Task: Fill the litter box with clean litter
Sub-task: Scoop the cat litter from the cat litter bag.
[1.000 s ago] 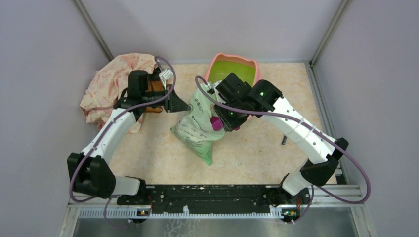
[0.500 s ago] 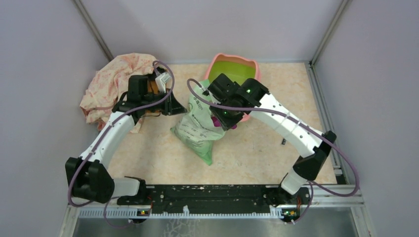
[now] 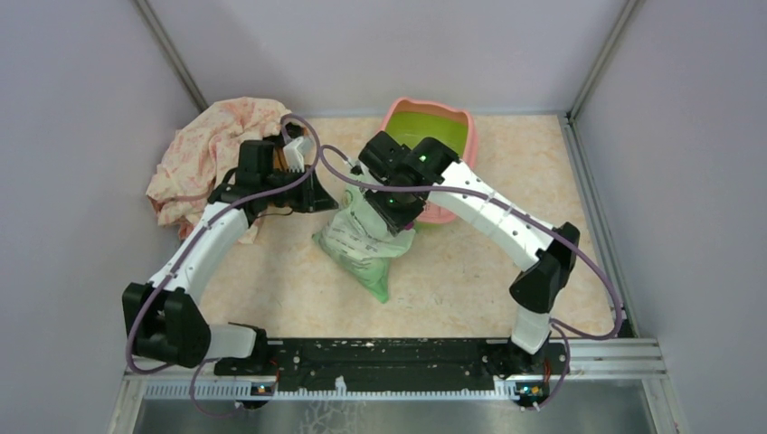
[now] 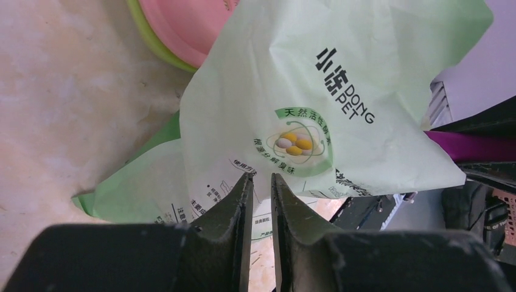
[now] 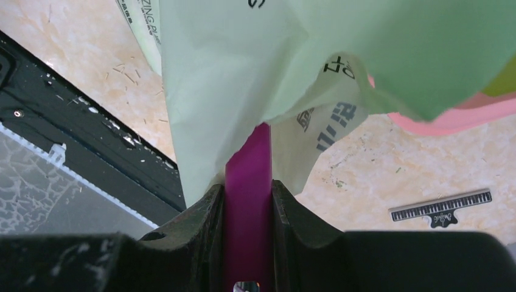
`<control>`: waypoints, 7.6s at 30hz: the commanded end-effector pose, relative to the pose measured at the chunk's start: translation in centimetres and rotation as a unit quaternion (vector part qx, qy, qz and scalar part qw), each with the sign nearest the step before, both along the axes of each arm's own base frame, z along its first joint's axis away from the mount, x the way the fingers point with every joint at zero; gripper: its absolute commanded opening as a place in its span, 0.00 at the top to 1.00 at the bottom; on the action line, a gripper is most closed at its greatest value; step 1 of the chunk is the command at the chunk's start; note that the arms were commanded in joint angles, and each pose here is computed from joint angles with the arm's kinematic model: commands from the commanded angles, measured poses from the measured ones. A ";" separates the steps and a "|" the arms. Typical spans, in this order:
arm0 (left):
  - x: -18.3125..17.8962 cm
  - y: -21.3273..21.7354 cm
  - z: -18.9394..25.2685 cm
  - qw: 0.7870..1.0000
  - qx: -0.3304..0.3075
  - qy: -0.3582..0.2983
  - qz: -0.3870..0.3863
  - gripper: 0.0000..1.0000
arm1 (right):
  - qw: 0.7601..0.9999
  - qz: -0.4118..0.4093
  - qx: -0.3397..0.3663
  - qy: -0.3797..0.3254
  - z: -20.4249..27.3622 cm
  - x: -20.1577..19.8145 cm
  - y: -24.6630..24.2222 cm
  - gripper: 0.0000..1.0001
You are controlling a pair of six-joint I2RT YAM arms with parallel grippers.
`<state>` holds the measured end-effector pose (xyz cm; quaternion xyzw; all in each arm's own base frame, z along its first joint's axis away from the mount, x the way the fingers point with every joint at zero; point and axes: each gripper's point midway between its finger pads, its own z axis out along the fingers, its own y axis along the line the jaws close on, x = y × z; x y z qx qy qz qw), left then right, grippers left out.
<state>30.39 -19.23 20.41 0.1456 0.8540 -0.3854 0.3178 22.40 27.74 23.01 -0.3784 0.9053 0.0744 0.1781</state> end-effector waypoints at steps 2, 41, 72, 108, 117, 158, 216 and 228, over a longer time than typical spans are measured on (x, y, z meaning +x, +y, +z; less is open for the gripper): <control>-0.4 1.0 0.7 0.999 0.020 -0.020 0.025 0.78 | 0.998 0.030 0.048 -0.006 0.1 1.2 2.9 1.00; 0.5 -0.5 5.0 0.996 -0.052 -0.068 -0.003 0.51 | 0.936 0.172 0.224 -0.211 0.6 -5.1 9.1 1.00; -9.4 4.1 0.7 0.987 -0.058 -0.007 0.152 0.64 | 0.914 0.188 0.294 -0.208 2.3 -11.2 10.6 1.00; -8.3 3.8 5.3 0.985 -0.069 -0.096 0.128 0.86 | 0.871 0.053 0.331 -0.360 1.0 -10.4 -1.1 1.00; -7.5 3.8 5.6 0.985 -0.064 -0.096 0.128 0.85 | 0.861 0.041 0.350 -0.365 1.2 -10.8 -3.1 1.00; -7.5 -0.5 0.0 0.996 -0.035 -0.082 -0.006 0.54 | 0.857 0.134 0.368 -0.335 2.4 -15.0 2.9 1.00; -8.4 1.5 4.9 0.988 -0.021 -0.150 0.039 1.00 | 0.872 0.024 0.355 -0.336 4.7 -12.2 -7.7 1.00; -8.3 1.4 5.5 0.987 -0.024 -0.156 0.037 1.00 | 0.839 -0.014 0.410 -0.358 4.9 -11.4 -7.8 1.00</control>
